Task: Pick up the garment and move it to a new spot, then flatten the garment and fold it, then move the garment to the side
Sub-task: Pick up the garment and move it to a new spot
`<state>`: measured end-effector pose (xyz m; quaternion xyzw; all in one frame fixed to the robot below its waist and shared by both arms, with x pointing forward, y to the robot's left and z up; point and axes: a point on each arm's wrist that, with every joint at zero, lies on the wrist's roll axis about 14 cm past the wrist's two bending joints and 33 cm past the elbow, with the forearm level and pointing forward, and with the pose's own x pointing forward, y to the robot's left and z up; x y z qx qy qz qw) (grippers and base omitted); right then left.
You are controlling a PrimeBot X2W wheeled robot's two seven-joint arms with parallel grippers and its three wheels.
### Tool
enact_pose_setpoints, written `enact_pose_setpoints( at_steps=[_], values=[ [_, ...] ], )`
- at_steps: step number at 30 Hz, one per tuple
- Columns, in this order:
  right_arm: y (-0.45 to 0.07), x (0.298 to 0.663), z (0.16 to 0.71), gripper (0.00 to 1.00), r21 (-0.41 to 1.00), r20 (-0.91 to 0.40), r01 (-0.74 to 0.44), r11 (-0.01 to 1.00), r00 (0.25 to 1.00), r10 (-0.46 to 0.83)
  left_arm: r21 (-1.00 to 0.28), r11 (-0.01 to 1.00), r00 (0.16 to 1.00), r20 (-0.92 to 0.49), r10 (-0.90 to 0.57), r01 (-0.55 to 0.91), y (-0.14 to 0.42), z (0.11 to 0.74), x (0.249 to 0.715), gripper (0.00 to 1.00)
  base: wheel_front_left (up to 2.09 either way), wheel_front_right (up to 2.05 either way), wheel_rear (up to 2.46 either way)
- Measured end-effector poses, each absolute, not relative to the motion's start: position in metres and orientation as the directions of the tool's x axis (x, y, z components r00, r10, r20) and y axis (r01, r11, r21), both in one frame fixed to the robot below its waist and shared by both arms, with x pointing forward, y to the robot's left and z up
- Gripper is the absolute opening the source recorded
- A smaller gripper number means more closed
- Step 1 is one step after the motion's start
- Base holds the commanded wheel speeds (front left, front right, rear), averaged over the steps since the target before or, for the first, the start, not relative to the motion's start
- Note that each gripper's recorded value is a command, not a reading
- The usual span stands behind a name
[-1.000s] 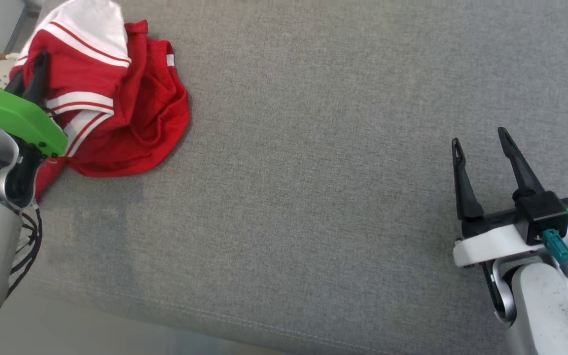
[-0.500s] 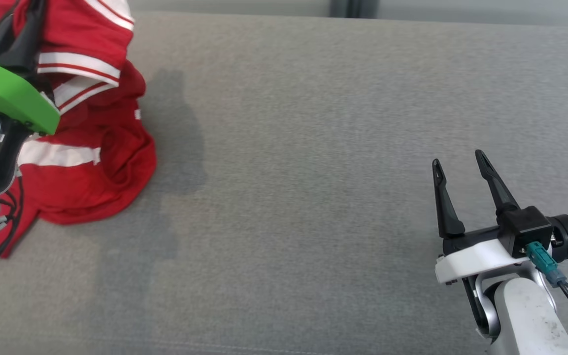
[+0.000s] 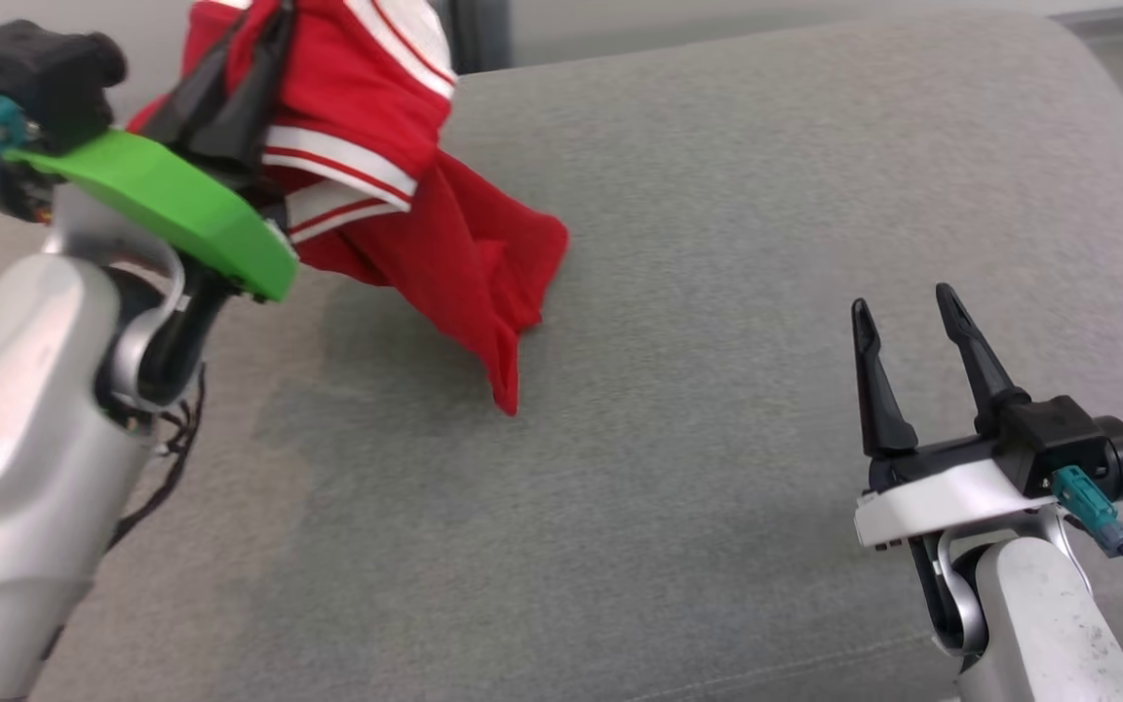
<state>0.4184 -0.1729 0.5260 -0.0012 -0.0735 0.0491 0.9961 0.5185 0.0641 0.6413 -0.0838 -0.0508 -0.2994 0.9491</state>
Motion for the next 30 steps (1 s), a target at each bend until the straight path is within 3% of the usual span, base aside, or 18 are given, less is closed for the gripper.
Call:
enact_pose_setpoints(
  at_steps=[10,19,21,22,23,27,30],
  values=[
    [-0.219,0.409,0.522,1.0,-0.009,0.13,0.032,0.999,0.991,-0.03,-0.187,0.645,0.661,0.034,-0.749,0.741,-0.049,0.562,0.513,0.0,0.0,0.0,0.0],
    [-0.224,0.419,0.497,1.0,-0.004,0.064,0.042,0.999,0.997,-0.042,-0.182,0.592,0.574,-0.145,-0.806,0.786,-0.078,0.446,0.493,0.01,0.0,0.0,0.0],
    [-0.224,0.419,0.493,1.0,-0.006,0.052,0.043,0.999,0.998,-0.043,-0.17,0.583,0.56,-0.169,-0.811,0.794,-0.081,0.432,0.489,0.4,0.0,0.0,0.0],
    [-0.223,0.42,0.491,1.0,-0.006,0.046,0.041,0.999,0.998,-0.041,-0.163,0.58,0.555,-0.177,-0.813,0.798,-0.082,0.427,0.487,0.86,0.0,0.0,0.0],
    [-0.222,0.42,0.489,1.0,-0.006,0.043,0.037,0.999,0.998,-0.037,-0.161,0.581,0.557,-0.176,-0.812,0.797,-0.083,0.426,0.486,1.0,0.0,0.0,0.0],
    [-0.217,0.413,0.485,1.0,-0.008,0.027,0.026,1.0,0.999,-0.026,-0.153,0.596,0.58,-0.137,-0.803,0.788,-0.083,0.438,0.487,1.0,0.0,0.0,0.0],
    [-0.213,0.407,0.487,1.0,-0.013,0.027,0.015,1.0,1.0,-0.015,-0.17,0.641,0.643,-0.052,-0.764,0.749,-0.077,0.466,0.489,1.0,0.0,0.0,0.0]
  ],
)
